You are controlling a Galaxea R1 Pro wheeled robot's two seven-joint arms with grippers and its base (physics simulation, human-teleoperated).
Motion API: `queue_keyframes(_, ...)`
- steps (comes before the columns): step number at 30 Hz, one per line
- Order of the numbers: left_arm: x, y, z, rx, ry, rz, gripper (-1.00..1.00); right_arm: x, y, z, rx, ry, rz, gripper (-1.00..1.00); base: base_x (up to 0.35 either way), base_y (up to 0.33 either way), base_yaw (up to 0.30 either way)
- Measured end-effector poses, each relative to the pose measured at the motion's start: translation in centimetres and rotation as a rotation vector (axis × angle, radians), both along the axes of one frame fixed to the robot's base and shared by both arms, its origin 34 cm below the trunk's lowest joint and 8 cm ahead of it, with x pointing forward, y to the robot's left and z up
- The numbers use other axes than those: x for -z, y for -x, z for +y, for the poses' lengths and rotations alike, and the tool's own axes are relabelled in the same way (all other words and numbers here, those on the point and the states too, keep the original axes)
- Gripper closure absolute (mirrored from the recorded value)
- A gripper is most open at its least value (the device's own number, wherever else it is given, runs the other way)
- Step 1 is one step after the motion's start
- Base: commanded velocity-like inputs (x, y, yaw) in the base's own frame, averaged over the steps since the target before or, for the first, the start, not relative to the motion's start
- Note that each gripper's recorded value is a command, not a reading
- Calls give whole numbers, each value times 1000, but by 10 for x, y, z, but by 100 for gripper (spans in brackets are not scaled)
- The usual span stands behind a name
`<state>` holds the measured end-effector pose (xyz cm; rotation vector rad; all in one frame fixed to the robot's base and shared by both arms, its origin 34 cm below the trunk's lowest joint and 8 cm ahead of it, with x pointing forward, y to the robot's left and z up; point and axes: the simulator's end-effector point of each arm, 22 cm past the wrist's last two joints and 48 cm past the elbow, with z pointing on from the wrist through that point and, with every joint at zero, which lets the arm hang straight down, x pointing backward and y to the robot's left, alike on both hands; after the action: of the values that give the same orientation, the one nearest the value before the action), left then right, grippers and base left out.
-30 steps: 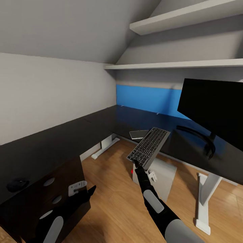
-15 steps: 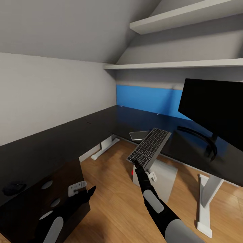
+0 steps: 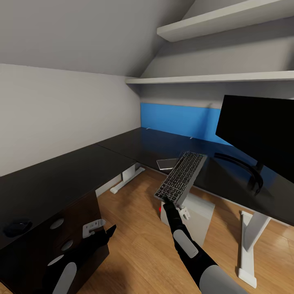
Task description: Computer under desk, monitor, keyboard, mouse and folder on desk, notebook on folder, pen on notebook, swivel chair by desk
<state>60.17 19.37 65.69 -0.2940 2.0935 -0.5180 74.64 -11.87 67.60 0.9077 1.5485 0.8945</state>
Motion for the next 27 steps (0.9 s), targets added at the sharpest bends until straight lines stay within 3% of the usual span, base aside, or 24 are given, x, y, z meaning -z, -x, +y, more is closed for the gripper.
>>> queue_keyframes(6, 0, 0, 0, 0, 1, 0, -100, -1, 0, 0, -1, 1, -3, 100, 0, 0, 0)
queue_keyframes(27, -42, -7, 0, 0, 0, 1, -100, -46, -8, -1, 1, 4, -11, 100, 0, 0, 0)
